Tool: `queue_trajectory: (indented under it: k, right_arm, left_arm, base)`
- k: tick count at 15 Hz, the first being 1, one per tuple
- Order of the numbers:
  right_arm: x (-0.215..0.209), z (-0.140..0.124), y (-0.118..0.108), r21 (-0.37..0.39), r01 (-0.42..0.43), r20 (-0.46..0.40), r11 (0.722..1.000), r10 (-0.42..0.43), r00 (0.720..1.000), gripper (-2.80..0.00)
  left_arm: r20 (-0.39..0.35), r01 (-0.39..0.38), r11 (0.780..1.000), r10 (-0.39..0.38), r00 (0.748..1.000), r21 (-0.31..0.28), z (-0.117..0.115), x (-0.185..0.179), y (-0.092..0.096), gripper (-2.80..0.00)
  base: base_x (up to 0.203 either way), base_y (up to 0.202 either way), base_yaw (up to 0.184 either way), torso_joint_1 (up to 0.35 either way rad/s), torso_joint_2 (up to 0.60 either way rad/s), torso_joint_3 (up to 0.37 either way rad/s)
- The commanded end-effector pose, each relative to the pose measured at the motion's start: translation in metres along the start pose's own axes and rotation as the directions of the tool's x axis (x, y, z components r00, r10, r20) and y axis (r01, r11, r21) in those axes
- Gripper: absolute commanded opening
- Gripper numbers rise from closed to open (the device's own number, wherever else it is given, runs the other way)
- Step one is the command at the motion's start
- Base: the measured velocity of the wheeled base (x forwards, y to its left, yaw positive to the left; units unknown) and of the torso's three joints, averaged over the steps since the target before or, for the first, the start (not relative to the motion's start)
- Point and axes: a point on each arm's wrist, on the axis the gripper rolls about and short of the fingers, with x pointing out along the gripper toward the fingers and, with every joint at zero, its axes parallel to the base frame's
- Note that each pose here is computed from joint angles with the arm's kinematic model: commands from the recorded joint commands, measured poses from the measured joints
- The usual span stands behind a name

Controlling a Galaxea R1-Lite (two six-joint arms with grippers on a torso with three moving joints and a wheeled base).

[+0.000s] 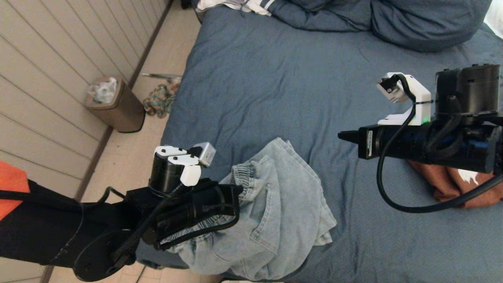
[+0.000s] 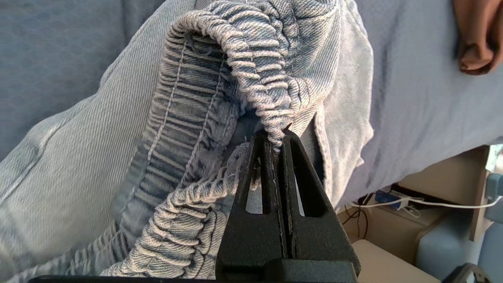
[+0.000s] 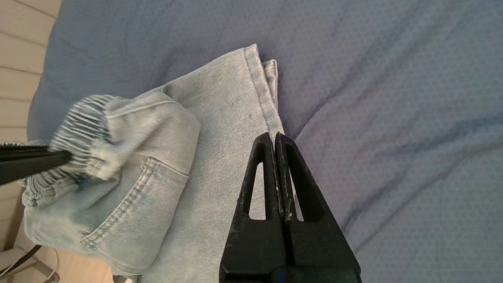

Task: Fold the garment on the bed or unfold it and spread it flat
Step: Unford the blue shorts

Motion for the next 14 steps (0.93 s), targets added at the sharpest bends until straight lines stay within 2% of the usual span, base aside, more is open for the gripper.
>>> queue_trajectory:
  k: [1, 7, 11, 14]
  right_arm:
    - [0.004, -0.001, -0.001, 0.005, 0.000, -0.007, 1.000, 0.000, 1.000, -2.80]
    - [0.030, -0.018, 0.000, 0.039, -0.006, -0.075, 0.999, 0.009, 0.997, -2.80]
    - [0.048, -0.027, 0.000, 0.068, -0.006, -0.089, 0.998, 0.012, 0.996, -2.80]
    - [0.068, -0.042, 0.001, 0.076, -0.008, -0.151, 0.997, 0.019, 0.988, -2.80]
  left_arm:
    - [0.042, 0.021, 1.000, -0.021, 0.999, -0.003, 0.009, -0.017, -0.004, -2.80]
    - [0.117, 0.062, 0.998, -0.062, 0.991, -0.001, 0.020, -0.060, -0.010, -2.80]
    - [0.110, 0.055, 0.999, -0.054, 0.992, -0.002, 0.016, -0.062, -0.008, -2.80]
    - [0.153, 0.074, 0.997, -0.073, 0.986, 0.003, 0.024, -0.080, -0.011, -2.80]
  base:
    - [0.000, 0.000, 0.000, 0.000, 0.00, 0.000]
    - [0.000, 0.000, 0.000, 0.000, 0.00, 0.000]
    - [0.000, 0.000, 0.000, 0.000, 0.00, 0.000]
    - [0.000, 0.000, 0.000, 0.000, 0.00, 0.000]
